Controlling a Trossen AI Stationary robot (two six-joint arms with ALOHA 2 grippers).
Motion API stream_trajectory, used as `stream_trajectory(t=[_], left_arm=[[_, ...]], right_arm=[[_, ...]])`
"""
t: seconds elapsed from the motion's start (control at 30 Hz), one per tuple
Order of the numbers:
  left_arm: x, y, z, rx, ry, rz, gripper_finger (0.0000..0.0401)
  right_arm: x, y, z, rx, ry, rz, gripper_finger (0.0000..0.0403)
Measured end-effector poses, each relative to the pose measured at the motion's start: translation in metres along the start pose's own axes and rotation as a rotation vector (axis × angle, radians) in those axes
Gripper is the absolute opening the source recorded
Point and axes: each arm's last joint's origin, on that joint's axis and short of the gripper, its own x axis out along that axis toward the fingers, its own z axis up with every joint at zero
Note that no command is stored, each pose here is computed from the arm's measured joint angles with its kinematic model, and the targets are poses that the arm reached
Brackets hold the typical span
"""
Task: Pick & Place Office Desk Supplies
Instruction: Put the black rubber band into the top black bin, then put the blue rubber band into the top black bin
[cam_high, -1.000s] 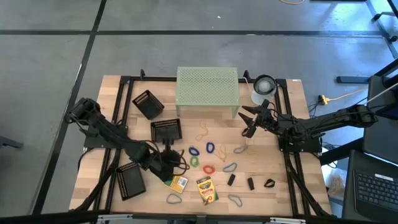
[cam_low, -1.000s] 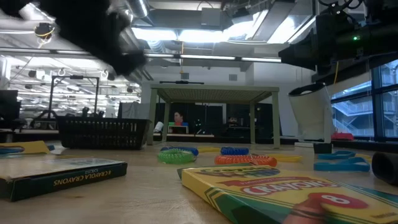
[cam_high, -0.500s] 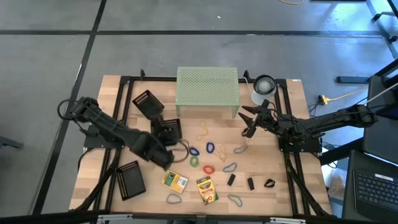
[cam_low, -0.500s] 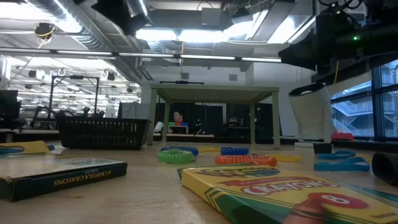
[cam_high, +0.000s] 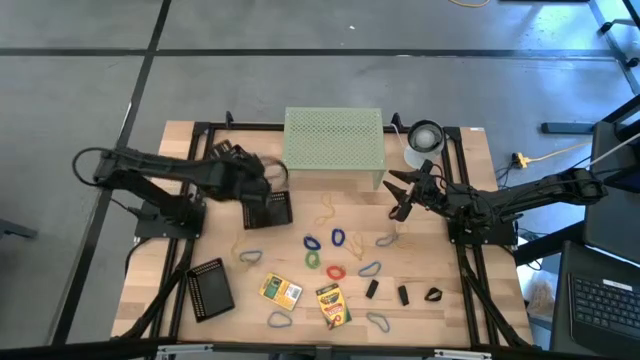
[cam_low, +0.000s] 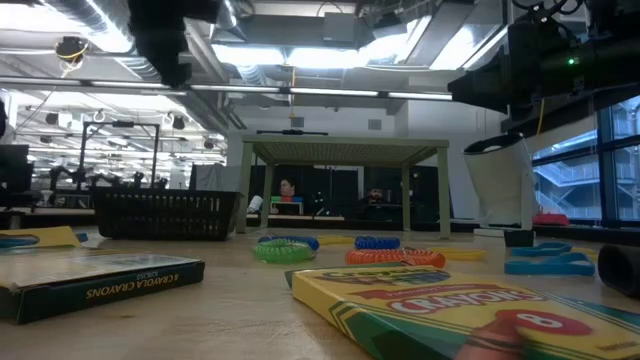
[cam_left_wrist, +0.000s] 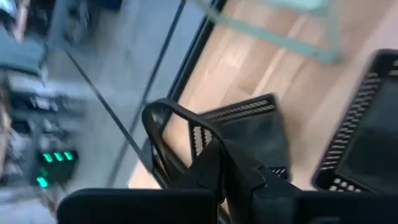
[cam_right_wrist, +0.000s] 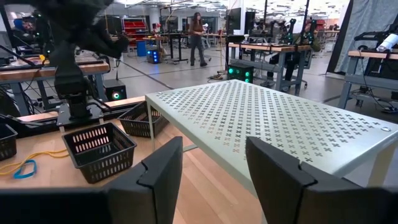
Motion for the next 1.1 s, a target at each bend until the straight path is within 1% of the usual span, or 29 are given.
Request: stream_trajectory(t=[0.1, 0.17, 0.23, 0.3, 0.47, 0.53, 0.63, 0.87, 0.97, 1.1], left_arm=[[0.016, 0.016, -0.005, -0.084, 0.048, -0.063, 0.0003], [0.028, 0.024, -0.007, -0.142, 0.061, -0.131, 0.0003], [0.041, 0.027, -0.01, -0.178, 0.065, -0.184, 0.0003], [0.055, 0.028, -0.012, -0.215, 0.052, -0.212, 0.0003], [0.092, 0.026, -0.02, -0.278, 0.059, -0.199, 0.0007], [0.103, 0.025, -0.025, -0.279, 0.069, -0.187, 0.0012], [0.115, 0.022, -0.033, -0.285, 0.099, -0.198, 0.0024], [0.125, 0.02, -0.042, -0.334, 0.155, -0.201, 0.0065], [0.125, 0.02, -0.042, -0.349, 0.146, -0.191, 0.0082], [0.125, 0.021, -0.039, -0.366, 0.111, -0.14, 0.0097]], right_arm=[[0.0, 0.0, 0.0, 0.0, 0.0, 0.0, 0.018], [0.0, 0.0, 0.0, -0.001, 0.0, 0.0, 0.018], [0.0, 0.0, 0.0, -0.001, 0.0, 0.0, 0.018], [0.0, 0.0, 0.0, 0.0, 0.0, 0.0, 0.018], [0.0, 0.0, 0.0, -0.001, 0.0, 0.0, 0.018], [0.0, 0.0, 0.0, -0.001, 0.0, 0.0, 0.018], [0.0, 0.0, 0.0, -0.001, 0.0, 0.0, 0.018], [0.0, 0.0, 0.0, -0.001, 0.0, 0.0, 0.018], [0.0, 0.0, 0.0, -0.001, 0.0, 0.0, 0.018], [0.0, 0.0, 0.0, -0.001, 0.0, 0.0, 0.018]])
